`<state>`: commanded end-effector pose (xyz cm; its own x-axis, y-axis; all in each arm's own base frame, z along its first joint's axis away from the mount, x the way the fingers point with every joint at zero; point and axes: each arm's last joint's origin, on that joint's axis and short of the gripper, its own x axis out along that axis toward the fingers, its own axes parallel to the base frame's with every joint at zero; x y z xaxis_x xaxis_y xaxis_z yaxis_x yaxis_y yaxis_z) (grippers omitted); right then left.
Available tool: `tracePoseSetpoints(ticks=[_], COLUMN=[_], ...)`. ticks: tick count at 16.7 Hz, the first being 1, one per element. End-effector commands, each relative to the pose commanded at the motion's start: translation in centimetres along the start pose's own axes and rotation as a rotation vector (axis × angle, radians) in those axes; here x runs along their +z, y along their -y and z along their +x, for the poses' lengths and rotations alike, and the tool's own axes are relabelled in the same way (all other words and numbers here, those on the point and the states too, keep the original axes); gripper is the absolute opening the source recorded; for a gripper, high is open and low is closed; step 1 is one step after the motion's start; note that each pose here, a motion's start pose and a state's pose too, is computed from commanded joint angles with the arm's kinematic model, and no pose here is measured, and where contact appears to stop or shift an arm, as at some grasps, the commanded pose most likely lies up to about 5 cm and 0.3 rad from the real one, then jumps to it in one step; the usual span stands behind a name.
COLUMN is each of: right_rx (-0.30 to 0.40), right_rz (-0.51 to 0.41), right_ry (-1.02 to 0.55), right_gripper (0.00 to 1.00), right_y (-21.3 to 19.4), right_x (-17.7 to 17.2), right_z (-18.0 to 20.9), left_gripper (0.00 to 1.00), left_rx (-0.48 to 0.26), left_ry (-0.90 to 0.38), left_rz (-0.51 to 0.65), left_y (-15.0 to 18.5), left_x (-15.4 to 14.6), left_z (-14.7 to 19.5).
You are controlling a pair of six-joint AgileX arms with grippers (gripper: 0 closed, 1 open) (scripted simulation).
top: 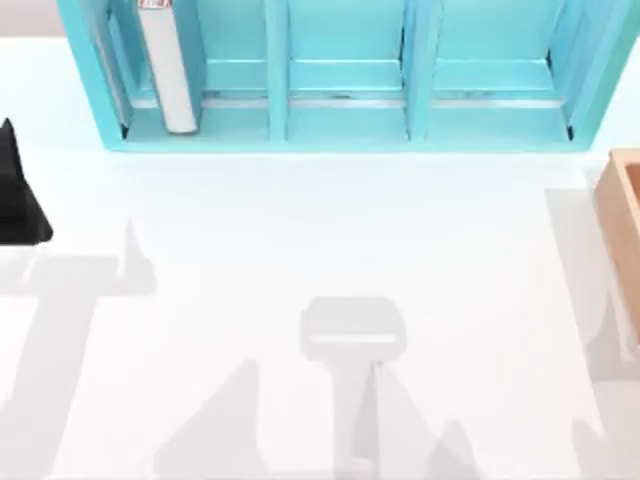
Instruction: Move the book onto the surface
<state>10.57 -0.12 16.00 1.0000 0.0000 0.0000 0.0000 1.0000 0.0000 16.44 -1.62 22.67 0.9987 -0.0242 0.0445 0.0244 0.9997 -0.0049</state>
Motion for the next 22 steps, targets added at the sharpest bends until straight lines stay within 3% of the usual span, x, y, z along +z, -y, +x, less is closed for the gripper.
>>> tracePoseSetpoints(ticks=[5, 11, 16, 22], right_rx=[0.0, 0.0, 0.0, 0.0], right_rz=[0.0, 0.0, 0.0, 0.0], right_ry=[0.0, 0.0, 0.0, 0.0], right_gripper=[1.0, 1.0, 1.0, 1.0], right_y=[0.0, 0.0, 0.0, 0.0], right_x=[0.0, 0.0, 0.0, 0.0], right_z=[0.0, 0.0, 0.0, 0.0], left_gripper=[1.0, 1.0, 1.0, 1.0], left_rx=[0.002, -0.007, -0.02, -0.022], left_ry=[-0.061, -0.133, -0.143, -0.14], left_rz=[0.004, 0.015, 0.013, 0.011], left_y=[2.2, 6.0, 8.2, 8.5], left_x=[-1.3, -8.9, -14.1, -14.8], left_z=[8.1, 15.7, 18.0, 18.2])
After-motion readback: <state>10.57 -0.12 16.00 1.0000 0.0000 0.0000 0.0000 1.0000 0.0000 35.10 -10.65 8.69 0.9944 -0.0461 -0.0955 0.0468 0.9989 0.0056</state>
